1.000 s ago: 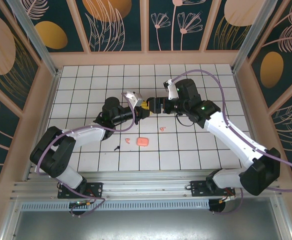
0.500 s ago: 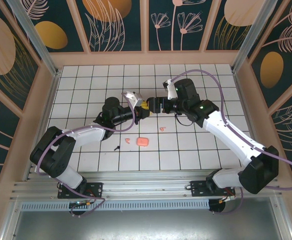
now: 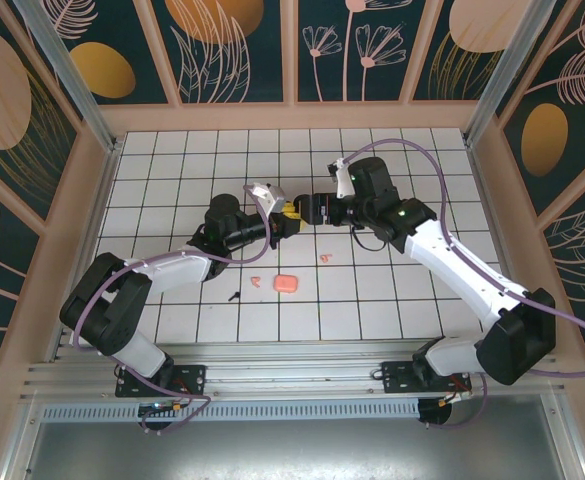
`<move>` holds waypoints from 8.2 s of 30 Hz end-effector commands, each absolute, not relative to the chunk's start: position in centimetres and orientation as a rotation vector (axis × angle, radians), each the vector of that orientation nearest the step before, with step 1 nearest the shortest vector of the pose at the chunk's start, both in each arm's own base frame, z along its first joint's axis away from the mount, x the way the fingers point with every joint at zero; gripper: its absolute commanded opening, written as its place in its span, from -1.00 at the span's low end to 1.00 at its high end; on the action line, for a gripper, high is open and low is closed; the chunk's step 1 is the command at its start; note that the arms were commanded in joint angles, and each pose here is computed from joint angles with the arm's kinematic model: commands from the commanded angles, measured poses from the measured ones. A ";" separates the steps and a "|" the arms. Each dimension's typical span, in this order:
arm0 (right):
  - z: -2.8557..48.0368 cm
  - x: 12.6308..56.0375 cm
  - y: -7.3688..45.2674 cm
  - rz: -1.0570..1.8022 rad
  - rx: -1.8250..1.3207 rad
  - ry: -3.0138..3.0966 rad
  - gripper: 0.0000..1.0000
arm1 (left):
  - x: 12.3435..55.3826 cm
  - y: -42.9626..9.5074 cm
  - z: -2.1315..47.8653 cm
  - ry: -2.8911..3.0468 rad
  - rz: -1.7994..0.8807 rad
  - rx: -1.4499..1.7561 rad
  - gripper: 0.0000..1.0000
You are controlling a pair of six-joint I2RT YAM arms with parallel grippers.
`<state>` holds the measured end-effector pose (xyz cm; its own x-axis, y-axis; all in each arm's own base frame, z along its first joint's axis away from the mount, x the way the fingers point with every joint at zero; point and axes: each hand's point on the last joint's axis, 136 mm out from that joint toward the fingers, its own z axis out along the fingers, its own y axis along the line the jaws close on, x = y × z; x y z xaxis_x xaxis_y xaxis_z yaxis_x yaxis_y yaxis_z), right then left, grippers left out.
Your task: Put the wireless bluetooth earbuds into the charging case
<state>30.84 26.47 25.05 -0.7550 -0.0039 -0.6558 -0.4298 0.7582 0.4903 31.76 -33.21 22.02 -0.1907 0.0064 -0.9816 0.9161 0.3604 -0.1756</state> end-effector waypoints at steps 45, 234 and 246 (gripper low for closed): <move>25.4 28.3 25.0 0.988 -0.273 2.264 0.28 | 34.8 -25.7 22.8 1.607 -1.027 0.584 -0.83; 1.3 17.4 39.7 0.618 0.609 3.321 -0.43 | 37.9 -12.1 18.6 1.731 -0.846 -0.044 -0.84; 1.4 17.7 39.9 0.636 0.609 3.299 -0.54 | 37.7 -12.2 18.6 1.731 -0.852 -0.042 -0.84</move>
<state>17.21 39.66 2.02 -0.8961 0.2783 0.3458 0.3869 0.8714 0.3015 37.87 -12.19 17.66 -0.3698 -0.4384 -0.8192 0.3656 0.7419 -0.5621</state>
